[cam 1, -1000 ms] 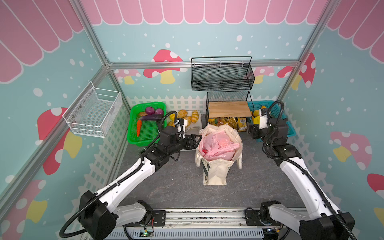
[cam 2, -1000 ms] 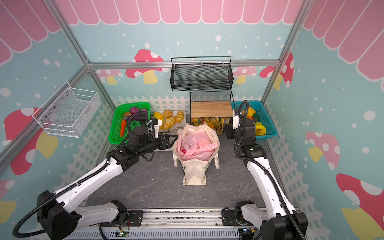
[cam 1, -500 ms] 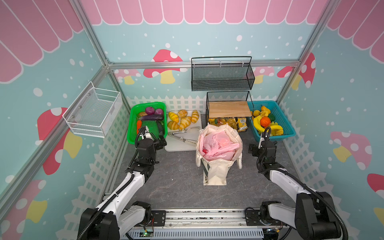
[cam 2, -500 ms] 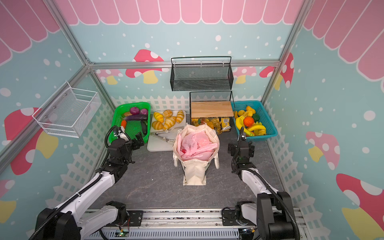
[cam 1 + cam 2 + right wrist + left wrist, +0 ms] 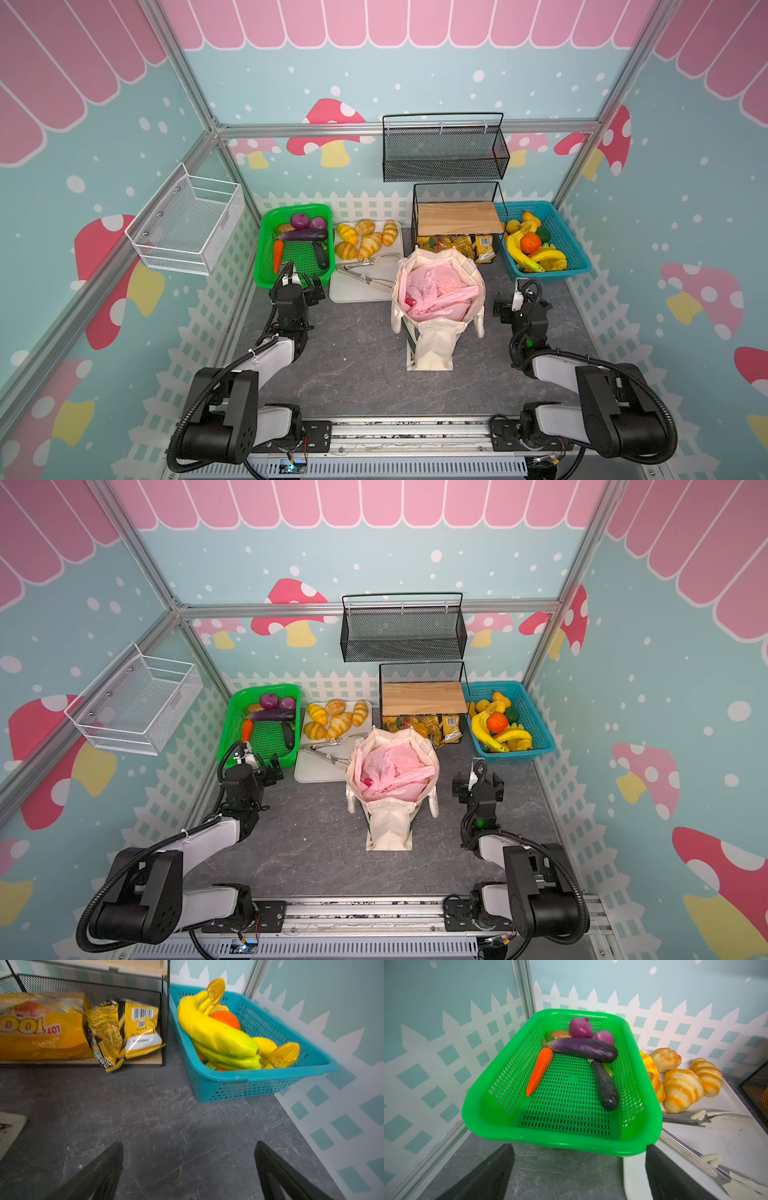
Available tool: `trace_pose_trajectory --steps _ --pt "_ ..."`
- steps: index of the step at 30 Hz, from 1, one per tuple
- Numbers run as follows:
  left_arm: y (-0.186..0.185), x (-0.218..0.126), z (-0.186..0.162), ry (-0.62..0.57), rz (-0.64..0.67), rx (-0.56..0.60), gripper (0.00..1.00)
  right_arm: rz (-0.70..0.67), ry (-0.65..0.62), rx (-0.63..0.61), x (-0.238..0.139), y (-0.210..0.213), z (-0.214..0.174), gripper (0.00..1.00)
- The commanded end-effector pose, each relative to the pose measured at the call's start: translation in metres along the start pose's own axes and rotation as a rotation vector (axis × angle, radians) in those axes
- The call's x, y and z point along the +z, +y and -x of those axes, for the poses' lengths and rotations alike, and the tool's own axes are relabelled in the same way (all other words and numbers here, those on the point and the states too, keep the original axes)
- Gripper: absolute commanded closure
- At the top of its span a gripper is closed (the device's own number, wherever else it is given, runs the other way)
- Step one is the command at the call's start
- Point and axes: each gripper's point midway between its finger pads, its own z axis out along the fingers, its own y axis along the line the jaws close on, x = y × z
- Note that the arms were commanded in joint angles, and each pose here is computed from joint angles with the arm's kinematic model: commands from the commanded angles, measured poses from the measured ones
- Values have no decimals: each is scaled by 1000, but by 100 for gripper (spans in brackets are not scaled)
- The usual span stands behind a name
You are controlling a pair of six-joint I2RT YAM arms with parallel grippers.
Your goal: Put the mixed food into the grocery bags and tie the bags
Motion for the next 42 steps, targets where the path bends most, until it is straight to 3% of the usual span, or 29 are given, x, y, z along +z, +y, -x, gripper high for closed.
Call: trace_pose_trajectory --steps 1,6,10,42 --pt "-5 11 -1 9 -40 33 0 32 -99 -20 0 5 20 1" --pt "-15 27 -31 29 -110 51 0 60 -143 -38 3 11 27 1" --pt "-12 23 -36 -2 -127 29 0 53 -179 -29 4 6 18 0" --pt "-13 23 -35 -7 -129 35 0 78 -176 -22 8 6 12 0"
